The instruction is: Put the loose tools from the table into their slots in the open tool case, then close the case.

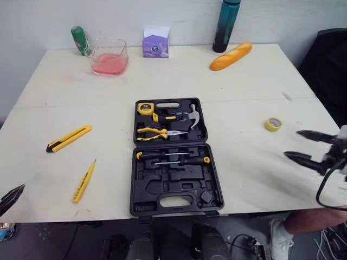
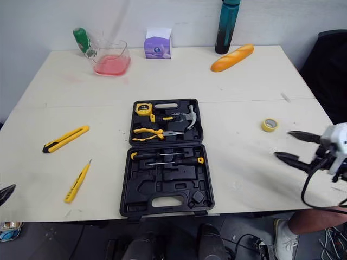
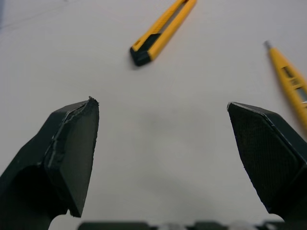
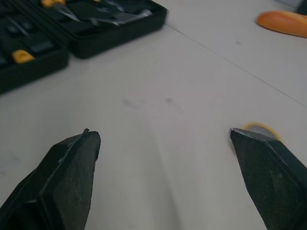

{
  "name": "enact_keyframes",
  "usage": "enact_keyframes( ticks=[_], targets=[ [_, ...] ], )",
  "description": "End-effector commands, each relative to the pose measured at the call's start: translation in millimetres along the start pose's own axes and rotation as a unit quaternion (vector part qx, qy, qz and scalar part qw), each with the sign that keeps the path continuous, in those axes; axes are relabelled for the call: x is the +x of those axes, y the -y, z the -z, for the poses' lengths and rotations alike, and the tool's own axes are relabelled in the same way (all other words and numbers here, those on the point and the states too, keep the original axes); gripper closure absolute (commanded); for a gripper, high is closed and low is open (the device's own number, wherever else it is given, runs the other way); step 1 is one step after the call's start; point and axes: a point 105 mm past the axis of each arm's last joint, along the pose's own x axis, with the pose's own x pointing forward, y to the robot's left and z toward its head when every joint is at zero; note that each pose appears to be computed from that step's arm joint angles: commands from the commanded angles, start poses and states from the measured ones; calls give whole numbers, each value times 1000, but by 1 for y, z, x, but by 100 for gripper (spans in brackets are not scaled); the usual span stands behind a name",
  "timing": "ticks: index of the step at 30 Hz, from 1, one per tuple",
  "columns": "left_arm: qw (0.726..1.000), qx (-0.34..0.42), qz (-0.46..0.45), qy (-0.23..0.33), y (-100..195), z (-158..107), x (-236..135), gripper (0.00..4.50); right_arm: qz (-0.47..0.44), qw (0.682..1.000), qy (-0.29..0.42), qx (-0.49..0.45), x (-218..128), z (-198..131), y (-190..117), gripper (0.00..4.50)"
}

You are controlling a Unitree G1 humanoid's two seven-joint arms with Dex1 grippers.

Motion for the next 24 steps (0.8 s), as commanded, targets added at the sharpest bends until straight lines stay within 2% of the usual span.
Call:
enact_keyframes(
  ticks=[1,3,7,12,17,20,24],
  targets=[
    [1000,-17,6,-9,13,-10,4,0,-41,997,53,-33,8,-26,-9,4],
    [999,-34,8,-15,18,-12,6,0,-55,997,49,-35,13,-25,-13,4],
    [995,-56,47,-75,53,-9,23,0,-190,975,98,-61,41,-32,-54,4],
    [992,-64,62,-92,82,-17,46,0,-234,956,152,-92,59,-45,-71,4],
    [985,-83,84,-126,117,-11,58,0,-264,943,179,-97,70,-48,-85,4],
    [984,-98,58,-139,126,-5,69,0,-277,935,197,-102,78,-51,-92,4],
    [982,-106,27,-156,124,-2,76,0,-295,934,182,-91,79,-47,-98,4]
  ],
)
